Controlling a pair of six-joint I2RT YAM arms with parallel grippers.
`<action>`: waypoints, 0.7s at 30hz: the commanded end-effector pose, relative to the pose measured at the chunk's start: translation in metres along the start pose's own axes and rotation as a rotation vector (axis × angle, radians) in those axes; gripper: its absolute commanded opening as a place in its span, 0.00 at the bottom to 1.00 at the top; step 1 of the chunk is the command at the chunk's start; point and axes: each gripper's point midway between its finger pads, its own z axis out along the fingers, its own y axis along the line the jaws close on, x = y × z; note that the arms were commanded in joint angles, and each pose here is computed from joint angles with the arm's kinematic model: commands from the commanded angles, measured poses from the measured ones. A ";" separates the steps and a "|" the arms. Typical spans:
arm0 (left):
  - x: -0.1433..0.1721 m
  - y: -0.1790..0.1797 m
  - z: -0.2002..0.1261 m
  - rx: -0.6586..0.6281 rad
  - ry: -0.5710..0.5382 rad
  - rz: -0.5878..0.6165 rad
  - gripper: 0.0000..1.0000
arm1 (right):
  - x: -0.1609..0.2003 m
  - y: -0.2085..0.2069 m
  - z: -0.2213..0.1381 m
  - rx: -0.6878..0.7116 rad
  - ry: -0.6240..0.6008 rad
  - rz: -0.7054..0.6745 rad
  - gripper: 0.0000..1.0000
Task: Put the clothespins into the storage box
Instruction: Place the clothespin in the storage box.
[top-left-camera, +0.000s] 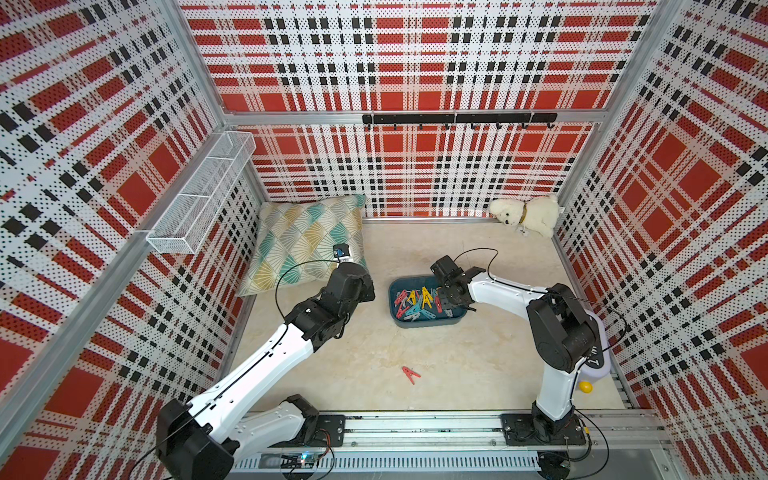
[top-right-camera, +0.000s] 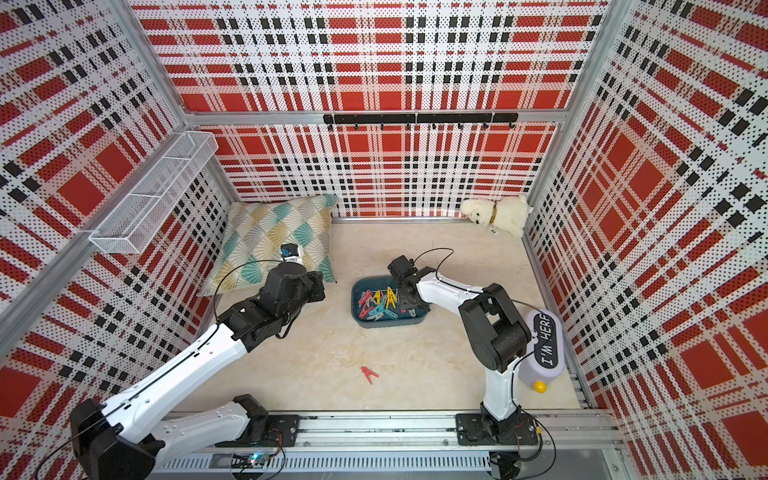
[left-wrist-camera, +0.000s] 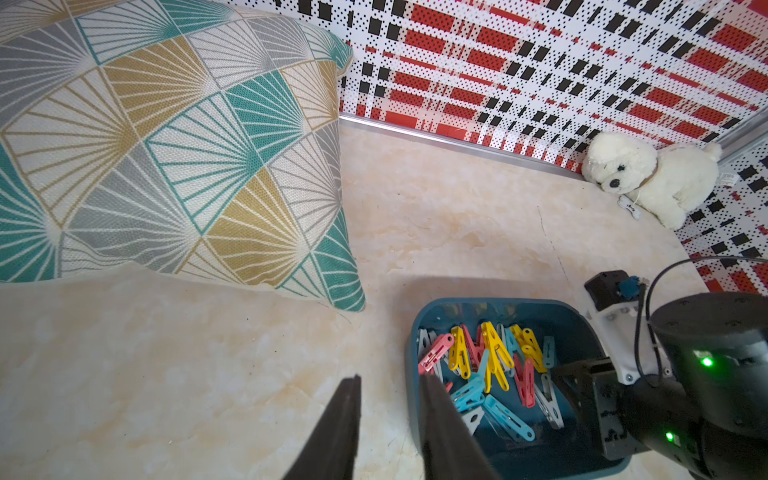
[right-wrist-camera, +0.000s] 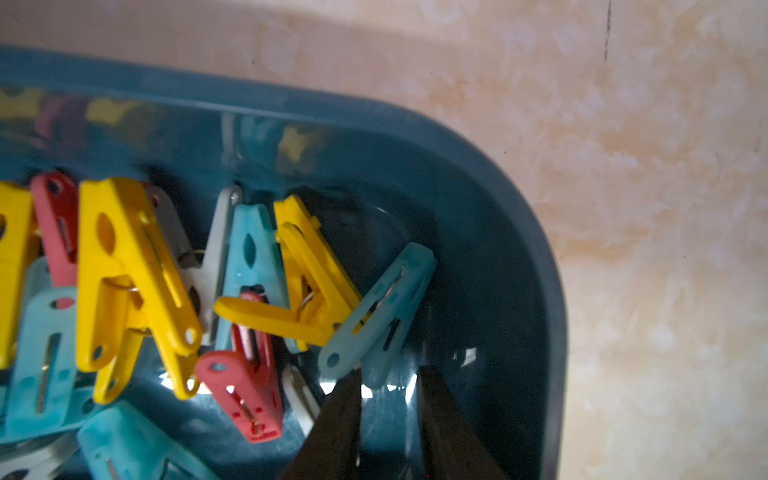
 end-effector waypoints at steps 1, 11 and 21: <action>-0.004 -0.002 -0.003 0.007 -0.012 -0.001 0.30 | -0.018 0.000 -0.025 -0.040 -0.056 0.016 0.31; 0.001 -0.004 0.006 -0.002 0.009 0.009 0.30 | -0.022 0.033 -0.112 -0.339 -0.179 -0.114 0.37; 0.001 -0.003 0.014 -0.013 0.022 0.011 0.30 | 0.080 0.116 -0.161 -0.560 -0.170 -0.480 0.37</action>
